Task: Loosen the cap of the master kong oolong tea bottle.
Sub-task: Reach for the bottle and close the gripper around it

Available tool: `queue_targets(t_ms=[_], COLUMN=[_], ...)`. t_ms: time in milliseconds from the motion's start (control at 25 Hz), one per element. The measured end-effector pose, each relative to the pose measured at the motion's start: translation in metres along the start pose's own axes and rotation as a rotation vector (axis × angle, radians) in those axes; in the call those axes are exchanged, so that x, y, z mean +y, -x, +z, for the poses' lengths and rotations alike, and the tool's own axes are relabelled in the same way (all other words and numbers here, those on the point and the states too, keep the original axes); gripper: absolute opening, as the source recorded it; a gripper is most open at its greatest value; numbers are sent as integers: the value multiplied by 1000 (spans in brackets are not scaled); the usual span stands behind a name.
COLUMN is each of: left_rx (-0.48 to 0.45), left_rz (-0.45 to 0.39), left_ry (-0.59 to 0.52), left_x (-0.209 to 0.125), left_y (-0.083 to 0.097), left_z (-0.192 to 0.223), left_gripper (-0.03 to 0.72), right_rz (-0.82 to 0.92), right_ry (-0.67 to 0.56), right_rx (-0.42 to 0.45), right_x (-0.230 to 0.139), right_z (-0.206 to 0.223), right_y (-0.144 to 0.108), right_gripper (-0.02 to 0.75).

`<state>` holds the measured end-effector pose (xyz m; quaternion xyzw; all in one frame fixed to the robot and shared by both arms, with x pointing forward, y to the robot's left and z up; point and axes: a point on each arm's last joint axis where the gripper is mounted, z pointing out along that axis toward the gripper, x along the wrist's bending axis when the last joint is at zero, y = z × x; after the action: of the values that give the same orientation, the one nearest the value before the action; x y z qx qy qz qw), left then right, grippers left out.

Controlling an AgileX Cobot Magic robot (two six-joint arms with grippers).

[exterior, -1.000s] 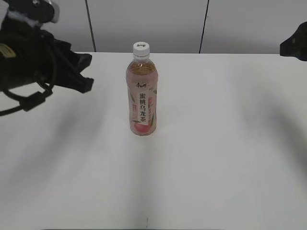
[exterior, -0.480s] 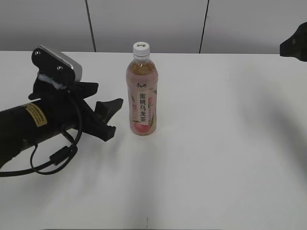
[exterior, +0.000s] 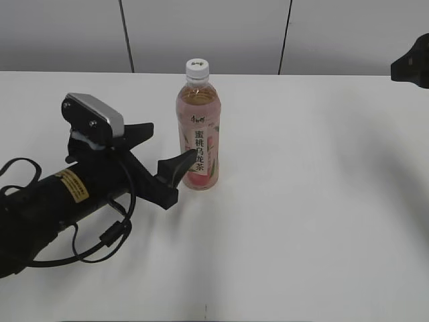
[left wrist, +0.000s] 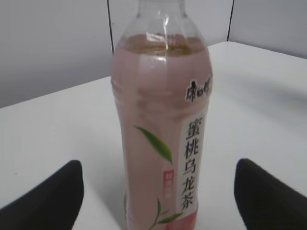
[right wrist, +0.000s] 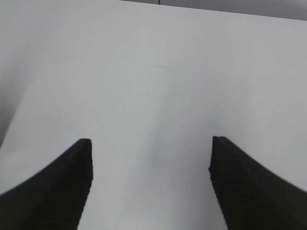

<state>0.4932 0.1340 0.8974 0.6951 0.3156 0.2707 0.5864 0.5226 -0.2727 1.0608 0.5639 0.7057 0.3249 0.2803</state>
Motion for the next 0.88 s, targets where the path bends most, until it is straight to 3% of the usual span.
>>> queue_targets(t_ms=[240,560,880], left_rx=[-12,-62,-66], left_rz=[-16,11,44], left_ry=[-25,87,54], left_x=[-15,10,22], left_y=[1,0,-4], left_z=[6,32,53], left_gripper=[588,589,589], right_rz=[0,-1,-1], right_ry=[-6,-11,-14], right_rx=[2,4,6], right_x=[-1,-1,-1], right_z=[0,0,0], right_y=[0,0,-1], right_gripper=[577,577,577])
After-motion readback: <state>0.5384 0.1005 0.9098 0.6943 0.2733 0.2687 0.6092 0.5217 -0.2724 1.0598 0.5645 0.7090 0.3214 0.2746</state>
